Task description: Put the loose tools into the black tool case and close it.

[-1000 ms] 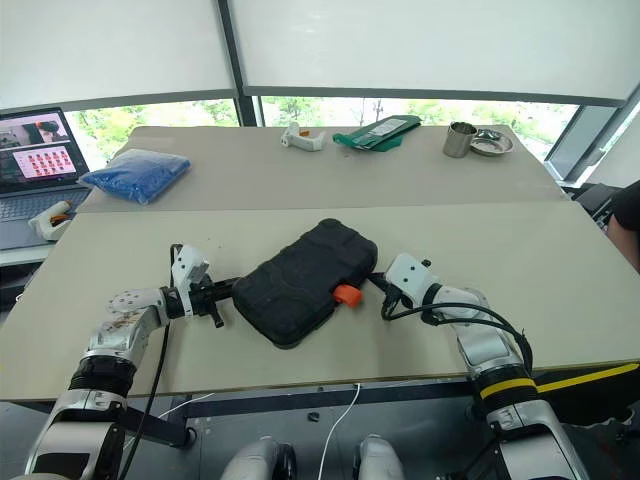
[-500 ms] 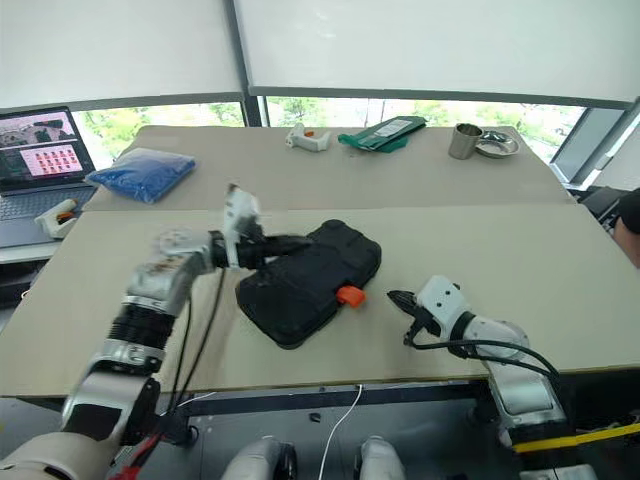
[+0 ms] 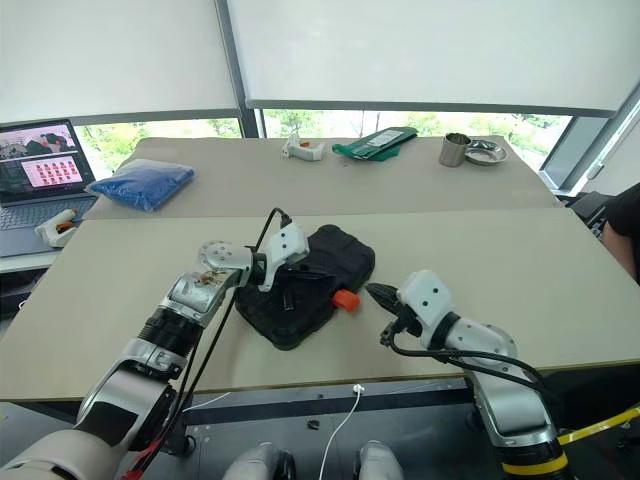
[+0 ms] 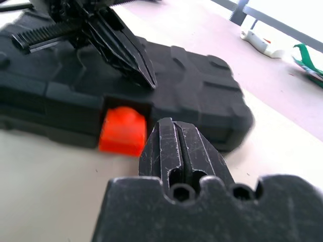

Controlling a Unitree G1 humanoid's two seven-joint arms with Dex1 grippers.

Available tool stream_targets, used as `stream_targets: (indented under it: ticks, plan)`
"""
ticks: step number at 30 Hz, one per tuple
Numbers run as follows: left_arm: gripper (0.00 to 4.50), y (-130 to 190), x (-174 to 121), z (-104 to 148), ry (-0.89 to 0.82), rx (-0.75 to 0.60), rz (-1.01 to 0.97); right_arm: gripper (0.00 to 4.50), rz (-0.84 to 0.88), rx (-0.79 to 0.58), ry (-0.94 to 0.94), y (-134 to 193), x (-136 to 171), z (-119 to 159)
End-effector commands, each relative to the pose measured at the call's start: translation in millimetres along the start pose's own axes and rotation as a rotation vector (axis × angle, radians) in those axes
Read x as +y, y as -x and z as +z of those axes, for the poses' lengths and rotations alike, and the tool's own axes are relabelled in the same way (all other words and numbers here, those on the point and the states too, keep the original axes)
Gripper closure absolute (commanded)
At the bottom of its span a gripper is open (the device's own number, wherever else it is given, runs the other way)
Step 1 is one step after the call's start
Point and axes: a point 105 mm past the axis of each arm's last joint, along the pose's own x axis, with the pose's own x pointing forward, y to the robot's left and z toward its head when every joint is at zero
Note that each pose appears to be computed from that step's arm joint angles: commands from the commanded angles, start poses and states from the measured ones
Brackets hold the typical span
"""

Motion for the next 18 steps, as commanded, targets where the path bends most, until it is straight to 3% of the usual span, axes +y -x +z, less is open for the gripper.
stream_targets:
  ticks: [1,9,18]
  plan:
    - [4.46,0,-13,-47,0.126,0.149,-0.029,4.5,0.037,0.025,0.001,-10,7,-5]
    - [4.46,1,-9,-43,0.13,0.131,-0.011,4.5,0.077,0.147,-0.023,-18,20,-43]
    - [4.46,5,-8,-45,0.141,0.133,-0.005,4.5,0.092,0.126,-0.059,-31,27,-44]
